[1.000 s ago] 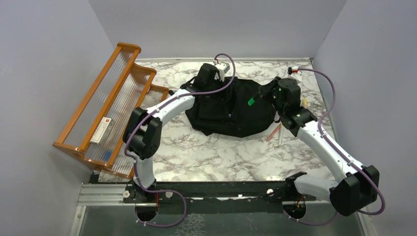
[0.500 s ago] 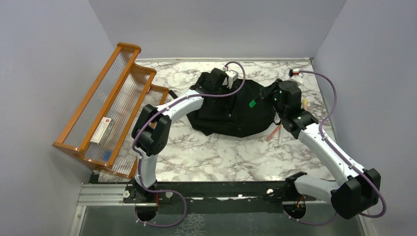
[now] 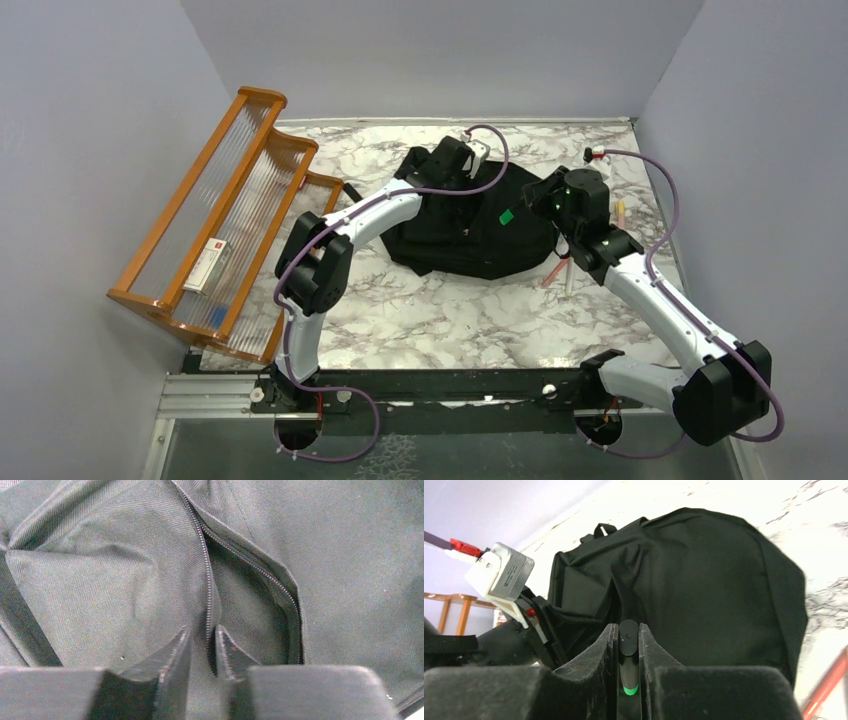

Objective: Pack the student bag
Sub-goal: Place the stationery in the student bag.

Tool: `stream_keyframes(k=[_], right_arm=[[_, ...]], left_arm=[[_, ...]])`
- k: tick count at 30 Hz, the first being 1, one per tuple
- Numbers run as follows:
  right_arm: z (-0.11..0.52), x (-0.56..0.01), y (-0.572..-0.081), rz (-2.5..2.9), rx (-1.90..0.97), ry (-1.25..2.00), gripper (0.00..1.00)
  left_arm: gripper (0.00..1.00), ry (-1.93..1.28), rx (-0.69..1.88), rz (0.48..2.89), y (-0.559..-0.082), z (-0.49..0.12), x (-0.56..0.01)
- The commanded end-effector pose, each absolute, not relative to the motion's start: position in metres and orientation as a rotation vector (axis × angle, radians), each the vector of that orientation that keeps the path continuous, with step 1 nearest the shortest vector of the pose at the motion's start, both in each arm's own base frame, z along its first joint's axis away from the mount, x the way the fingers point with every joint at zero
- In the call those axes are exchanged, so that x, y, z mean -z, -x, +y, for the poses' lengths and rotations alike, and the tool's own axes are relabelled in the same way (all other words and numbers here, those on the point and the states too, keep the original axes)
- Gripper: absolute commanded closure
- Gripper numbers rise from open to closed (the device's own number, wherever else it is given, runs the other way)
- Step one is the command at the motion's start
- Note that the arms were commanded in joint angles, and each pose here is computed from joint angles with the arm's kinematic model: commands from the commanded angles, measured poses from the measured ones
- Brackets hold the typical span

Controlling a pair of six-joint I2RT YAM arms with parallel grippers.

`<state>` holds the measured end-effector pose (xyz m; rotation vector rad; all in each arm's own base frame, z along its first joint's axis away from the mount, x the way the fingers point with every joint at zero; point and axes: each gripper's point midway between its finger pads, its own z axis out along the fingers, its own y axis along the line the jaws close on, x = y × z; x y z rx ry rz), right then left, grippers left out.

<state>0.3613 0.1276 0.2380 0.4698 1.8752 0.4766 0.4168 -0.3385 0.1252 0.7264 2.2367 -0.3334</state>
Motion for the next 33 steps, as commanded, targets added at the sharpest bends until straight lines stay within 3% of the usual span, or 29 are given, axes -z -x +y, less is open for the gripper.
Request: stream_keyframes(k=[1,7,18,33], right_arm=[[0.146,-0.246,-0.364,1.848,-0.610,-0.481,0.99],[0.162,-0.246,-0.372,1.866,-0.675,-0.449,1.00],[0.174,-0.251,-0.411,1.821,-0.695,-0.511,1.00],[0.190,-0.210,-0.448,1.879,-0.673,-0.519,0.99]], left_arm=[[0.83,-0.695,0.260,2.210,-0.427,-0.332,-0.139],[1.00,-0.676,0.297,2.186,-0.428,-0.338,-0.154],[1.00,-0.636,0.376,2.154,-0.426,-0.346,-0.177],[1.00,-0.606,0.435,2.093,-0.426,-0.351,-0.212]])
